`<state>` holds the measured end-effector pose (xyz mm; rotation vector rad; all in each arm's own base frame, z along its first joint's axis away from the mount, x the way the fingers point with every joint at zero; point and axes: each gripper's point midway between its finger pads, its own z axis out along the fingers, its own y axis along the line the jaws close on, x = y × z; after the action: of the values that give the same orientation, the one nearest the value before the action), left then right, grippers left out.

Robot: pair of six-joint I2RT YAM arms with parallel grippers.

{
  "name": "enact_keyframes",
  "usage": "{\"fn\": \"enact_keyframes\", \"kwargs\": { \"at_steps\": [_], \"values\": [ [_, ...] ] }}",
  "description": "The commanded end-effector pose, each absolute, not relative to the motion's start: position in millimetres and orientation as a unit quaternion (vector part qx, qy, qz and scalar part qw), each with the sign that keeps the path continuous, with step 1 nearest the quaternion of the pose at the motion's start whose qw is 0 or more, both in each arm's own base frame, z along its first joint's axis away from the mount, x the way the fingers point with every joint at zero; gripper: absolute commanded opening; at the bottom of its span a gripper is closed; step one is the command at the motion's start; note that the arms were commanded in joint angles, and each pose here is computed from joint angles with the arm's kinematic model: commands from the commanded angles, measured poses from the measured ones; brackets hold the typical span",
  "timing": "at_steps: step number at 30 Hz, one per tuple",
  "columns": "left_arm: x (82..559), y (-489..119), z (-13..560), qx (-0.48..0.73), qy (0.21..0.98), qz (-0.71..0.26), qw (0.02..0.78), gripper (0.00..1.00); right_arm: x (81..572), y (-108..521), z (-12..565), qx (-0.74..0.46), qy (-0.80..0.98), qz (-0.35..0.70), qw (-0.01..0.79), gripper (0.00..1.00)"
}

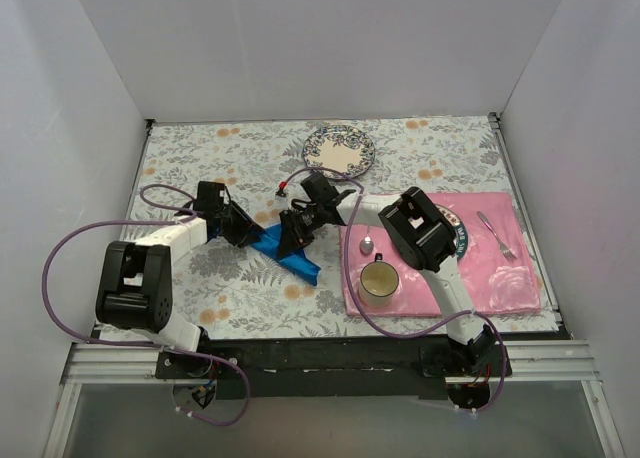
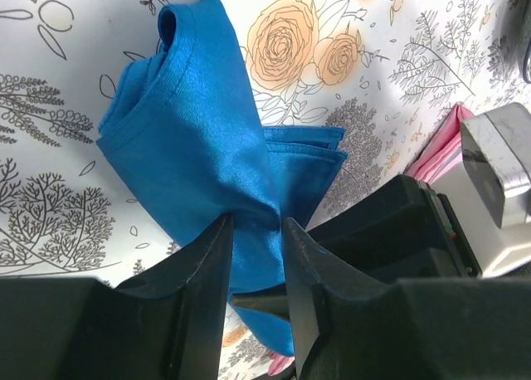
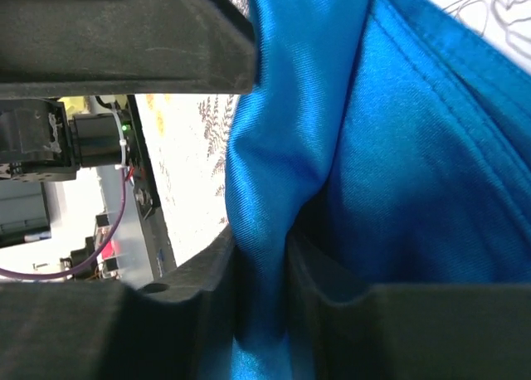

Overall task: Fold the napkin, place the utensils inside, and roll it up
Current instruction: Roll the napkin with the utensil

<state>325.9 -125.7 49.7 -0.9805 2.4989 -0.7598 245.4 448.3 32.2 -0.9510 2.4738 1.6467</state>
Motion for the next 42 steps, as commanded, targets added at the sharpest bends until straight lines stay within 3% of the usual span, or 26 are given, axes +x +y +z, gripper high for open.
{"fn": "enact_keyframes", "kwargs": {
  "at_steps": [1,6,15,24,31,40,42],
  "values": [
    [325.8,-122.3,36.0,-0.348,0.885,-0.254,0.175,0.29,246.0,430.9,20.8,-0.334,0.828,0.45,0.022,0.37],
    [320.7,-122.9,29.4,-0.35,0.887,-0.252,0.164,0.28,263.4,425.7,43.1,-0.383,0.846,0.36,0.089,0.52],
    [320.9,-124.6,37.6,-0.345,0.887,-0.259,0.166,0.28,279.1,432.1,83.3,-0.451,0.839,0.213,0.217,0.66],
    [326.1,-124.8,45.6,-0.346,0.886,-0.259,0.169,0.28,266.6,453.6,77.0,-0.47,0.824,0.154,0.278,0.72],
    [326.9,-126.5,54.0,-0.35,0.882,-0.266,0.17,0.29,263.3,448.1,40.4,-0.477,0.832,0.094,0.268,0.69],
    [322.9,-126.0,63.3,-0.345,0.883,-0.268,0.174,0.33,267.0,444.3,23.4,-0.473,0.833,0.085,0.273,0.47],
    [323.2,-122.5,70.4,-0.339,0.883,-0.263,0.189,0.36,264.0,447.6,26.1,-0.476,0.832,0.105,0.264,0.38]
  ]
}}
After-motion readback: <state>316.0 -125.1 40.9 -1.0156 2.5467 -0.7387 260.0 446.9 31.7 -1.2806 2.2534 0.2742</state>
